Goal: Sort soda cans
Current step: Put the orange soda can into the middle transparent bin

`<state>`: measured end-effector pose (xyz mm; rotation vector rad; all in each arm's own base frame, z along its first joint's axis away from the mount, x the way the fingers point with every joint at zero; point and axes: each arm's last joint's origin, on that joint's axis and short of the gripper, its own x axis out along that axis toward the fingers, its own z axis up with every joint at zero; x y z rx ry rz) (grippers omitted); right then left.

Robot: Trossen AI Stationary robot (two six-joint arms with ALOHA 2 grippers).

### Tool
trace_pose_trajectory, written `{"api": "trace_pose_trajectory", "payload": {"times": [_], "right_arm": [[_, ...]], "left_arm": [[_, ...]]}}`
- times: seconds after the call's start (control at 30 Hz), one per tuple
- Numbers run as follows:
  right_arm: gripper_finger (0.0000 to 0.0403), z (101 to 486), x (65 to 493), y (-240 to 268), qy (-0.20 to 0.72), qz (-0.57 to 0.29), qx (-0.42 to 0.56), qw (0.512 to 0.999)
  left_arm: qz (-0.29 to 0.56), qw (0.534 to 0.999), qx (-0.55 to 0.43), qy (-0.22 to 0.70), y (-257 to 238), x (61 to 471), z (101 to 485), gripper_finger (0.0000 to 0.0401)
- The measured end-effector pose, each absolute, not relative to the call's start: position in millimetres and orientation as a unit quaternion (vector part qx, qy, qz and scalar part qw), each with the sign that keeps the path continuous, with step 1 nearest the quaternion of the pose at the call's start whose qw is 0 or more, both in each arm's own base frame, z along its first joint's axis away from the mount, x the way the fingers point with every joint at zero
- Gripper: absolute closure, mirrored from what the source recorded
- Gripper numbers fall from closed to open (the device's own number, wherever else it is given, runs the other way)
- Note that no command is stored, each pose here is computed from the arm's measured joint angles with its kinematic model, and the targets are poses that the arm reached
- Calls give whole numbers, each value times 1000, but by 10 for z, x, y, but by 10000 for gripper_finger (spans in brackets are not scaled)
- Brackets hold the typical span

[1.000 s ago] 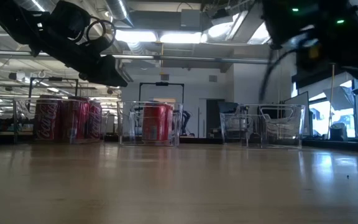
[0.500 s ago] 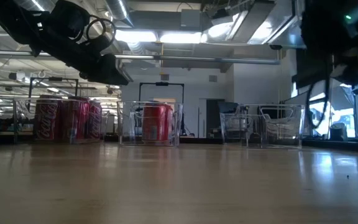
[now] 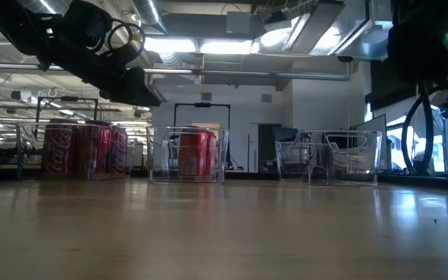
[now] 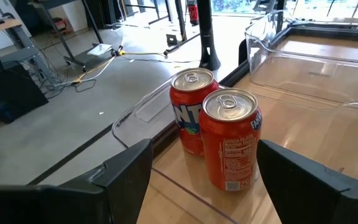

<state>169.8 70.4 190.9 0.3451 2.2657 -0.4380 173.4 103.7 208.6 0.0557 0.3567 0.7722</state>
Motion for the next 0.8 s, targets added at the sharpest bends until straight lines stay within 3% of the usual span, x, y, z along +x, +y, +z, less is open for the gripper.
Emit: {"api": "trace_pose_trajectory", "payload": {"times": [0.1,0.47,0.63,0.8], "right_arm": [[120,1911,1699,701,893,-173,136,392],[121,1915,1710,700,890,-176,136,397],[121,1985,1789,717,878,-178,131,425],[121,2098,1902,747,858,-184,141,459]], "left_arm": [[375,911,27,173,1037,1734,2086,123],[367,914,26,172,1033,1737,2085,123],[305,937,21,170,1003,1762,2082,123],[300,939,21,169,1002,1764,2083,123]]}}
